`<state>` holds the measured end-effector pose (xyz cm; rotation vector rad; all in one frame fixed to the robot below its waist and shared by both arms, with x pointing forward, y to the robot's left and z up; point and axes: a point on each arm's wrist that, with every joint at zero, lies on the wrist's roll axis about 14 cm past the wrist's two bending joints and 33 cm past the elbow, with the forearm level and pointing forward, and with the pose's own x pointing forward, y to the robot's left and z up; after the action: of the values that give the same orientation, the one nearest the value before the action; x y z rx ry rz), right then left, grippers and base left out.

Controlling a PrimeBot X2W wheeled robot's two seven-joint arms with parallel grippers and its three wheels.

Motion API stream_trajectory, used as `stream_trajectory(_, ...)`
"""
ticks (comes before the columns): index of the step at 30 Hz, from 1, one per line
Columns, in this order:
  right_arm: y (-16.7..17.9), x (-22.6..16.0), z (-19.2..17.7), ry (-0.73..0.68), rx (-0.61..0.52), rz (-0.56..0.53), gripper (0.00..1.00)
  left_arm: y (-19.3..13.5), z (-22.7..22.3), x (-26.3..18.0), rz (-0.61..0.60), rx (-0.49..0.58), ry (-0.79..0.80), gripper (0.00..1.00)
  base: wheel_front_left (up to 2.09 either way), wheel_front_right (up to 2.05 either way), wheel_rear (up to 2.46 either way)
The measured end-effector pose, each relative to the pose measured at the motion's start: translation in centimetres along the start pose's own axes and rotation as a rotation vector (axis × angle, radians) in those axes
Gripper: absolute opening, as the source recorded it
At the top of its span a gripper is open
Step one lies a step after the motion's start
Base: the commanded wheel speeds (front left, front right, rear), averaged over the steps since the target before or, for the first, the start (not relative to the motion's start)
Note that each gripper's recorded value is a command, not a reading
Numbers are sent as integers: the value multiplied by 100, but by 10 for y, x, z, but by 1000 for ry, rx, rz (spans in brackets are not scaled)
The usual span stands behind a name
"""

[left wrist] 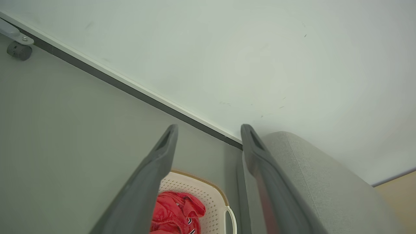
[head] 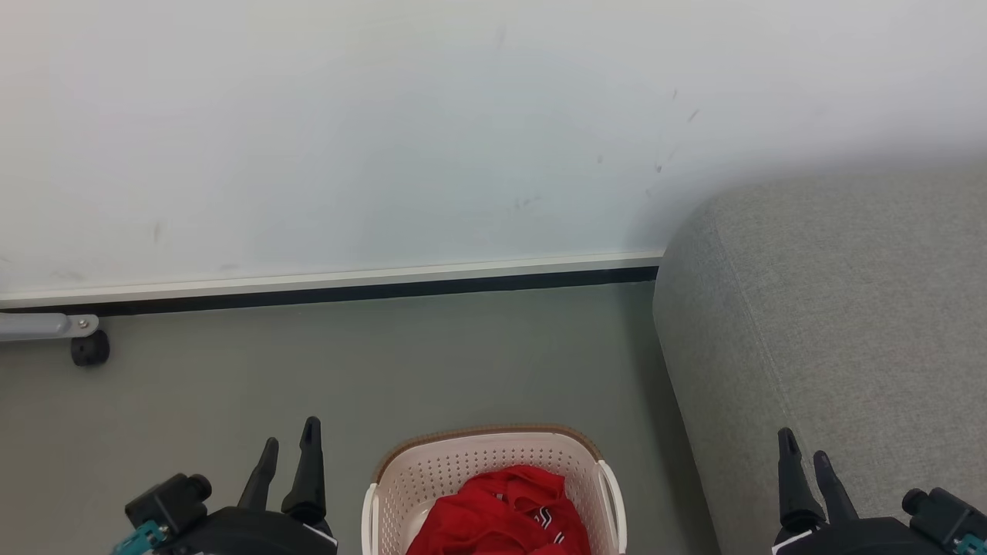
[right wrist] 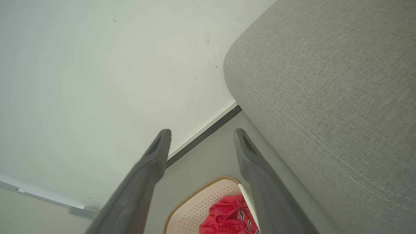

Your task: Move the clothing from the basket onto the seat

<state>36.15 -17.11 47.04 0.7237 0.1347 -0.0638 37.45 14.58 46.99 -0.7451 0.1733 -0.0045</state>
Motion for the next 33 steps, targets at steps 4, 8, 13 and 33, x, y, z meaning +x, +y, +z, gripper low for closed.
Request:
stream_trajectory(4,2,-1,-1,-3,-65,5,100,0,1,0,-1,73,-8,100,0,0,0)
stream_trajectory(8,4,-1,-1,-14,-129,13,100,0,2,0,-4,144,-20,100,0,0,0)
stream_trajectory(13,7,-3,-1,-25,-206,23,100,-1,2,-1,-9,224,-31,100,0,0,0)
stream_trajectory(33,22,-11,0,-98,-502,91,100,-5,3,-7,-25,520,-94,100,0,0,0)
